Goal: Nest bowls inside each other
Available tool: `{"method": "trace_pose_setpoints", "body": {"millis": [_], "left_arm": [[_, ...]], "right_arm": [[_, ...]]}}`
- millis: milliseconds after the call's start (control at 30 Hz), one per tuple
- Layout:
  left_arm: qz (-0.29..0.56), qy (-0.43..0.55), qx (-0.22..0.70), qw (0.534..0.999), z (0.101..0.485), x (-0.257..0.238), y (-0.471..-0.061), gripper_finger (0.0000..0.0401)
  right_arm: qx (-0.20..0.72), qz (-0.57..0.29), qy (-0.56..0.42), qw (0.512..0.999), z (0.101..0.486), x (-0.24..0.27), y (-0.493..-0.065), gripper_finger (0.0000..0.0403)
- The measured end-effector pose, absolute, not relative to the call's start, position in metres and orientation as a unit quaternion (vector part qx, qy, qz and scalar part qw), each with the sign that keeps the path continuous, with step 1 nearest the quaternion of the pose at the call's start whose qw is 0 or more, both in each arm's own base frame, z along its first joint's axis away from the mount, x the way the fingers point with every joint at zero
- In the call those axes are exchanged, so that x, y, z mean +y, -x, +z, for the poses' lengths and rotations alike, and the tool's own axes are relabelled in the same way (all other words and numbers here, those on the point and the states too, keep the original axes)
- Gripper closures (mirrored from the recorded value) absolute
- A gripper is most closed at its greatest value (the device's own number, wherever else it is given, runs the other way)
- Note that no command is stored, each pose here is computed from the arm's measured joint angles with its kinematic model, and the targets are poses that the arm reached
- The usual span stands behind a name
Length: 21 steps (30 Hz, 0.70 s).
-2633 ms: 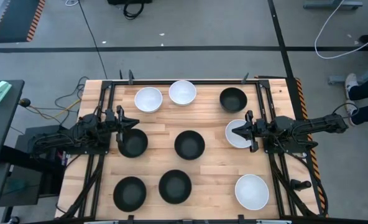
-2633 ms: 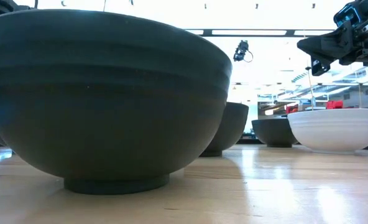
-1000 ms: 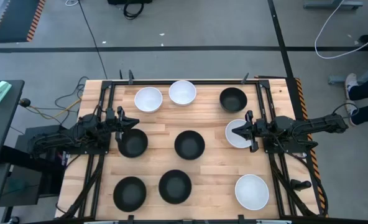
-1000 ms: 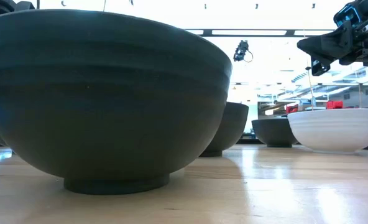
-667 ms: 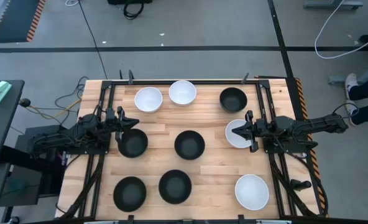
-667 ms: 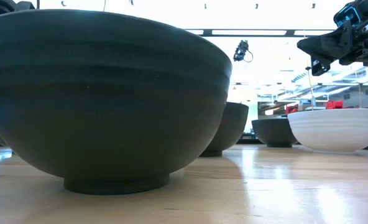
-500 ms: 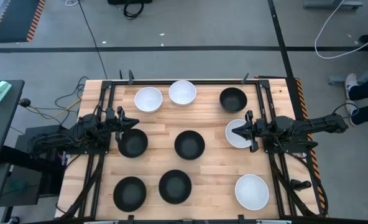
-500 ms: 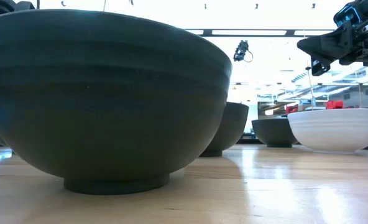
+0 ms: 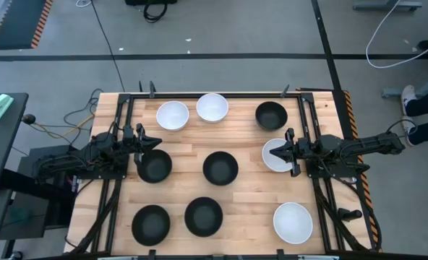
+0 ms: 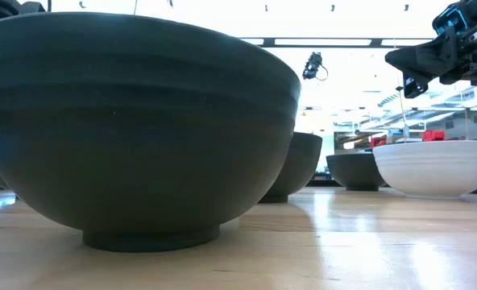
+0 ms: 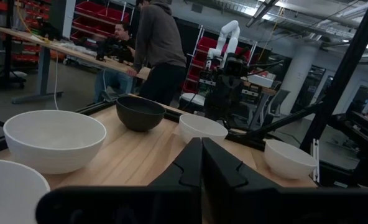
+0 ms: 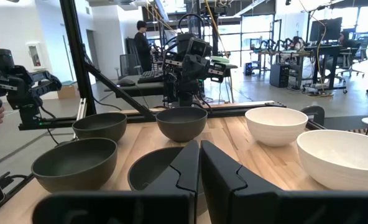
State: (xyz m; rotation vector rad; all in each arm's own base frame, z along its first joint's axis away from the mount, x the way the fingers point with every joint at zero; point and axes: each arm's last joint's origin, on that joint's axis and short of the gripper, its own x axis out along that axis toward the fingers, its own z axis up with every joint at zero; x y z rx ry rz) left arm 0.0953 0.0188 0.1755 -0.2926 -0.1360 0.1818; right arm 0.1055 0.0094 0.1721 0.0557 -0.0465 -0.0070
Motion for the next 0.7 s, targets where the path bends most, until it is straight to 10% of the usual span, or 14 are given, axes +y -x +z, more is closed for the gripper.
{"method": "trace_pose_setpoints", "body": {"millis": [700], "left_arm": [[0.090,0.145,-0.068,0.983,0.1756,0.0188,-0.0953,0.0378]], "right_arm": [[-0.023,-0.004,-0.028,0.999,0.1722,0.0094,-0.1055,0.0380]]}}
